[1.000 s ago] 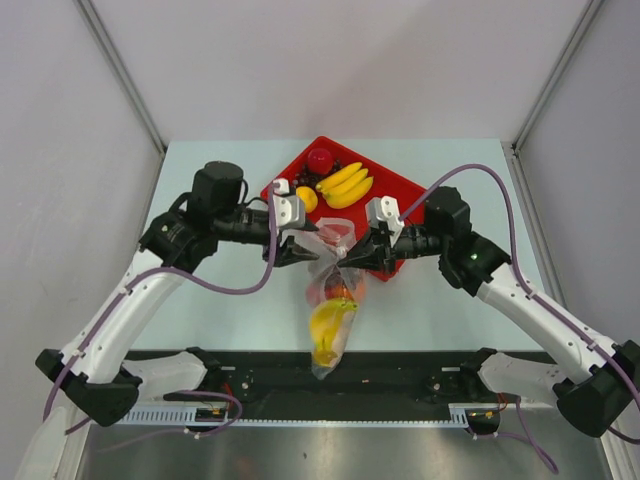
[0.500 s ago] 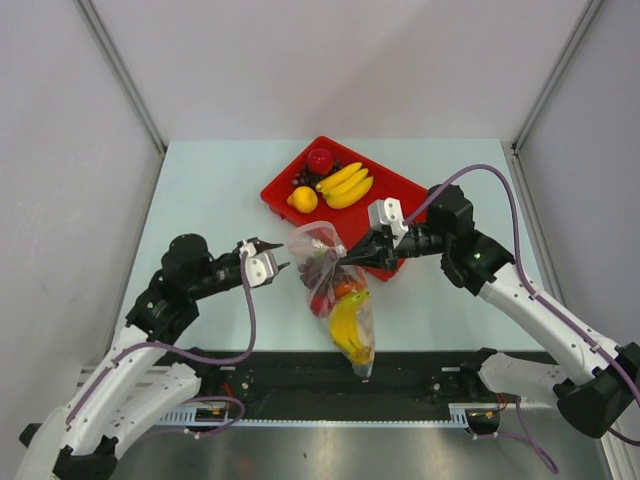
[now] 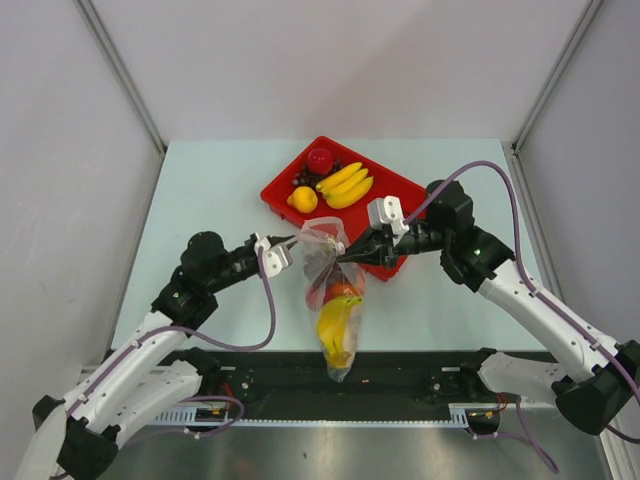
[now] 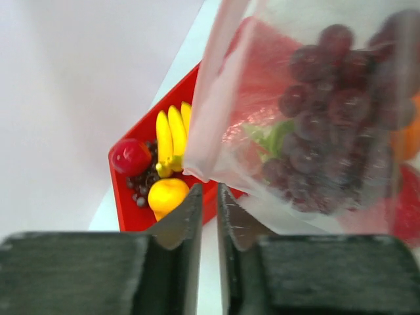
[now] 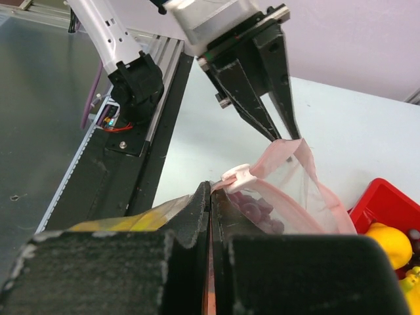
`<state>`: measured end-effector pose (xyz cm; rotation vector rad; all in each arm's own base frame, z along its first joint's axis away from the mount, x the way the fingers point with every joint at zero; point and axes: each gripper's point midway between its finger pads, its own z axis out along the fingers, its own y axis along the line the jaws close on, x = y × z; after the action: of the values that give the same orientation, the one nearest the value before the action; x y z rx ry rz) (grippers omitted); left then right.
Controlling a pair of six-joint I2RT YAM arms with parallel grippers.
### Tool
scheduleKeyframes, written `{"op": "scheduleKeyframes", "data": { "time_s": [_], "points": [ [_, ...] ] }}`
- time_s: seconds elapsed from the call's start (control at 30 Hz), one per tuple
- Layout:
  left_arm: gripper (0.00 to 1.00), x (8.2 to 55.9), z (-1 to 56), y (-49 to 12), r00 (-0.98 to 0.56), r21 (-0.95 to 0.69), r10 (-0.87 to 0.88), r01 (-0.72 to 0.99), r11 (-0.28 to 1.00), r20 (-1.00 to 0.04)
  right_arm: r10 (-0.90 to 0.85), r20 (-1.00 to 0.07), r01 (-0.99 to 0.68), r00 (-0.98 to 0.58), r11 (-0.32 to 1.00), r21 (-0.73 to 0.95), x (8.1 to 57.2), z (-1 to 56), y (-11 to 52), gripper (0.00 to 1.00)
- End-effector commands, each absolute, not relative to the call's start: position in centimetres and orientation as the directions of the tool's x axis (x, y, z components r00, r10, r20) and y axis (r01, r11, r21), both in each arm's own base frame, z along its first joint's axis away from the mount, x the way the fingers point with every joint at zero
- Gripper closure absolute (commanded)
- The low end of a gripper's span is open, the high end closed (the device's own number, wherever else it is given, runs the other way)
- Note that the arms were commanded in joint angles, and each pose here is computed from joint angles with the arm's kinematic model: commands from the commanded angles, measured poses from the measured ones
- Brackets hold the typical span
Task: Place the food in the zip-top bag and seal the zipper
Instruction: Zip the zipper food storage bag at the center of the board.
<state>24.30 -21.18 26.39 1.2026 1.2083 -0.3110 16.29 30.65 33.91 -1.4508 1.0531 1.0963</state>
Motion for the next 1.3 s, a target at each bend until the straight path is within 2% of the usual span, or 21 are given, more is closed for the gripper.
{"op": "scheduleKeyframes", "data": {
  "time_s": [0.0, 0.03, 0.1, 0.17, 0.2, 0.23, 0.3, 0.4, 0.53, 0.8, 0.87, 0.97, 1.27],
  "points": [
    [0.91, 20.3, 29.2, -22.3, 0.584, 0.651, 0.304, 0.727, 0.218, -0.753, 0.001, -0.942, -0.935, 0.336, -0.122, -0.334, 16.8, 37.4, 30.5, 1.0],
    [0.94, 19.3, 27.5, -22.1, 0.575, 0.643, 0.335, 0.752, 0.145, -0.747, -0.005, -0.942, -0.936, 0.335, -0.119, -0.332, 17.0, 37.2, 30.4, 1.0],
    [0.97, 18.0, 26.9, -22.0, 0.559, 0.616, 0.339, 0.784, 0.081, -0.756, -0.009, -0.94, -0.935, 0.34, -0.116, -0.336, 17.4, 37.1, 30.3, 1.0],
    [0.98, 18.4, 26.9, -21.9, 0.541, 0.603, 0.354, 0.793, 0.09, -0.763, -0.009, -0.938, -0.933, 0.346, -0.115, -0.342, 17.6, 37.0, 30.3, 1.0],
    [0.9, 19.1, 27.5, -21.9, 0.548, 0.62, 0.354, 0.774, 0.128, -0.758, -0.008, -0.939, -0.933, 0.345, -0.113, -0.342, 17.7, 37.0, 30.3, 1.0],
    [0.81, 20.5, 27.9, -21.3, 0.492, 0.596, 0.382, 0.769, 0.23, -0.782, -0.002, -0.938, -0.932, 0.347, -0.112, -0.345, 17.7, 37.2, 30.3, 1.0],
    [0.62, 22.2, 29.1, -20.8, 0.463, 0.585, 0.375, 0.732, 0.349, -0.803, 0.001, -0.941, -0.934, 0.339, -0.116, -0.337, 17.6, 37.3, 30.5, 1.0],
    [0.45, 23.7, 29.3, -20.1, 0.406, 0.55, 0.382, 0.705, 0.448, -0.83, 0.006, -0.942, -0.935, 0.336, -0.118, -0.335, 17.5, 37.4, 30.5, 1.0],
    [0.46, 24.8, 29.6, -20.4, 0.398, 0.546, 0.378, 0.677, 0.493, -0.836, 0.026, -0.941, -0.933, 0.339, -0.12, -0.339, 17.2, 38.0, 30.7, 1.0],
    [0.69, 27.3, 29.5, -20.4, 0.391, 0.566, 0.41, 0.602, 0.562, -0.824, 0.044, -0.938, -0.93, 0.342, -0.122, -0.345, 16.8, 38.7, 31.1, 1.0],
    [0.71, 27.4, 29.3, -20.3, 0.395, 0.575, 0.419, 0.596, 0.56, -0.818, 0.045, -0.94, -0.932, 0.338, -0.124, -0.341, 16.8, 38.8, 31.1, 1.0],
    [0.72, 27.5, 29.5, -20.7, 0.413, 0.578, 0.404, 0.596, 0.557, -0.816, 0.048, -0.94, -0.931, 0.337, -0.129, -0.341, 16.7, 38.9, 31.3, 1.0],
    [0.64, 26.9, 30.2, -21.6, 0.436, 0.55, 0.337, 0.62, 0.56, -0.835, 0.057, -0.943, -0.934, 0.327, -0.134, -0.331, 16.8, 39.2, 31.8, 1.0]
  ]
}}
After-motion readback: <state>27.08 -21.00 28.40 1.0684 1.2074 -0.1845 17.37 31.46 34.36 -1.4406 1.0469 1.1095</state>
